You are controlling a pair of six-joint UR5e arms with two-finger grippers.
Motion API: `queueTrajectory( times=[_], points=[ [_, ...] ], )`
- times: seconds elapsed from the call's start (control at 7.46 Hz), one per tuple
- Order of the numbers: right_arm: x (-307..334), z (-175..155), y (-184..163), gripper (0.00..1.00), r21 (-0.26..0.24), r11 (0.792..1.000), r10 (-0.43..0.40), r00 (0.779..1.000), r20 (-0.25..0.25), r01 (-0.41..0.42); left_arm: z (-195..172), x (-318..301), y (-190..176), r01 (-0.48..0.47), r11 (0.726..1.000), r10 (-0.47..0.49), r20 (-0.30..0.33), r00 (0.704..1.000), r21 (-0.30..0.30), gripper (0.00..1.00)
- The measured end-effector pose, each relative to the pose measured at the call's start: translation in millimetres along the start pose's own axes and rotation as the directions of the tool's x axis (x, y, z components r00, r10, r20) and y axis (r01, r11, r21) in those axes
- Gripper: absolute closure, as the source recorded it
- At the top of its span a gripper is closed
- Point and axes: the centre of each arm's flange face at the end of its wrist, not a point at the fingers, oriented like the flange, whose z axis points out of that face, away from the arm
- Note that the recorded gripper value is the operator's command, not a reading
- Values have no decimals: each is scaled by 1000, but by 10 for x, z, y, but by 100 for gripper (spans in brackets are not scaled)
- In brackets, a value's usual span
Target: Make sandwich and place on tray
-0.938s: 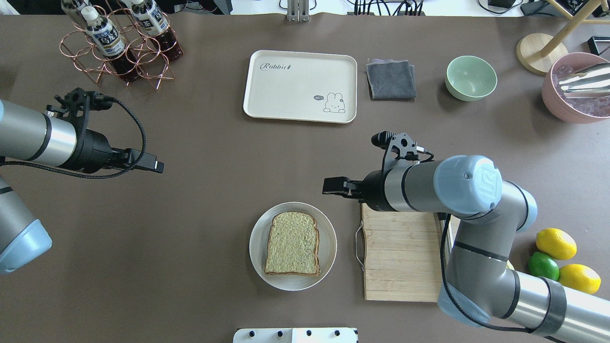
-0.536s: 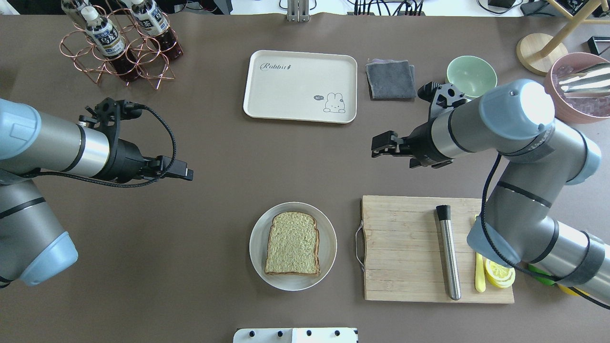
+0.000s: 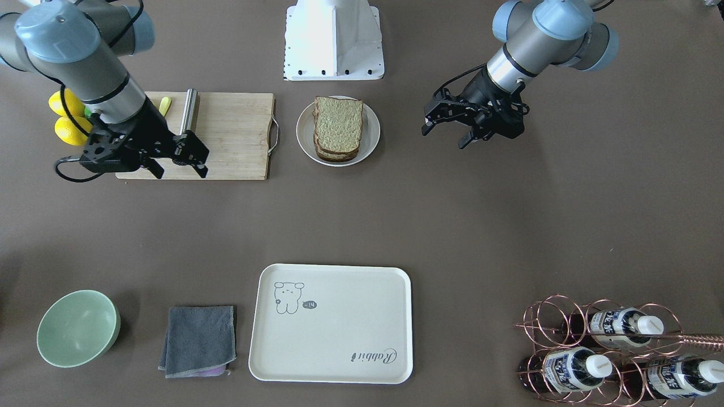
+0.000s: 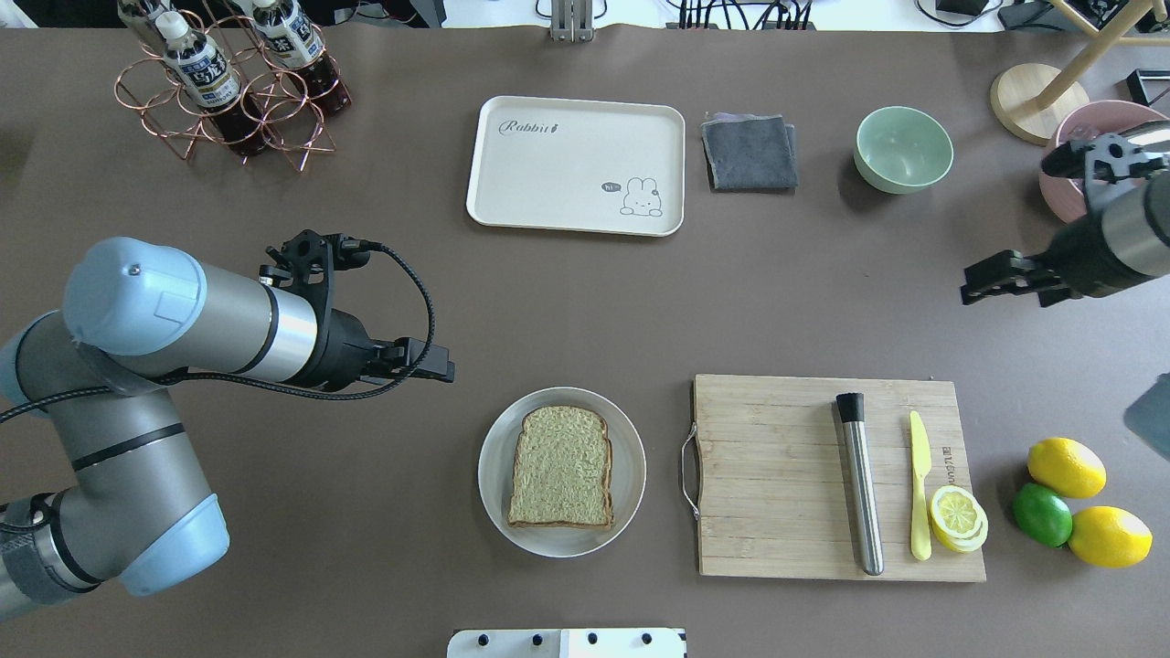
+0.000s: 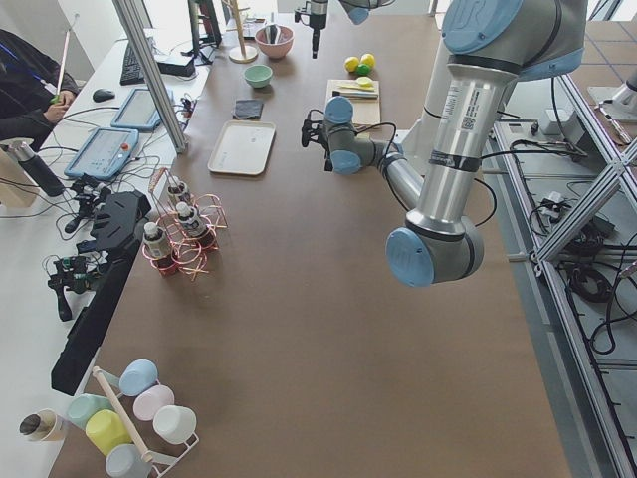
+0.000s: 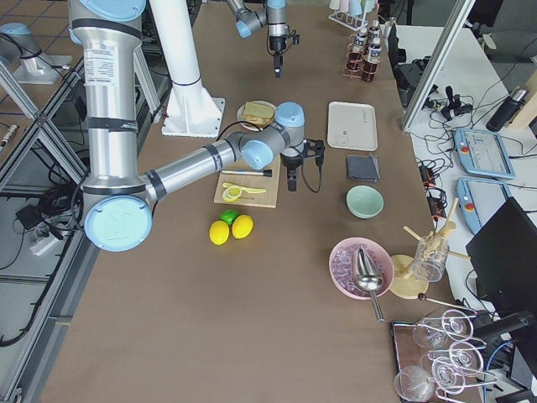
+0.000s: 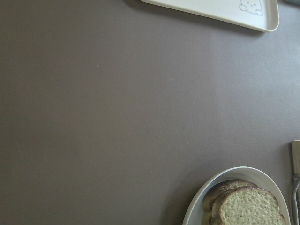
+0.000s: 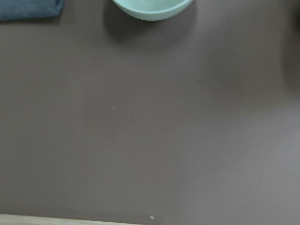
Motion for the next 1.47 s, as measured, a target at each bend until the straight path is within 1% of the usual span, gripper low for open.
queueTrajectory(
  times=[0.13,0.27,0.4,0.54,0.67,0.8,0.94,1.07,1.21,1.34,1.47],
  points=[
    [629,-74,95,0,-19,998,-59,997,-45,58,80,190,13,6,1000,-6,25,1000,-7,2],
    [1211,-134,176,0,-36,994,-102,991,-85,100,140,317,36,8,1000,-7,44,999,-18,2],
    [1795,-203,244,0,-56,990,-138,984,-116,132,182,391,61,6,1000,-5,53,999,-27,2],
    [2316,-281,323,0,-81,984,-169,977,-129,159,233,389,78,8,999,-6,67,998,-35,2],
    [2738,-371,428,0,-95,981,-184,974,-134,172,311,372,128,7,999,-3,81,997,-47,2],
    [3074,-430,552,0,-105,977,-197,972,-130,184,476,366,268,-4,999,9,103,995,-51,2],
    [3303,-434,640,0,-112,975,-204,973,-112,192,701,401,506,-27,998,33,127,991,-50,2],
    [3426,-438,688,0,-113,975,-201,974,-100,190,866,405,654,-42,998,49,145,988,-50,2],
    [3498,-434,717,0,-114,976,-195,976,-96,183,965,377,713,-48,998,55,157,986,-50,8],
    [3540,-427,730,0,-115,977,-188,977,-95,177,1009,359,731,-50,998,57,162,985,-50,24],
    [3565,-430,736,0,-114,978,-183,978,-96,172,1017,362,735,-52,997,59,160,985,-49,38]
  ],
)
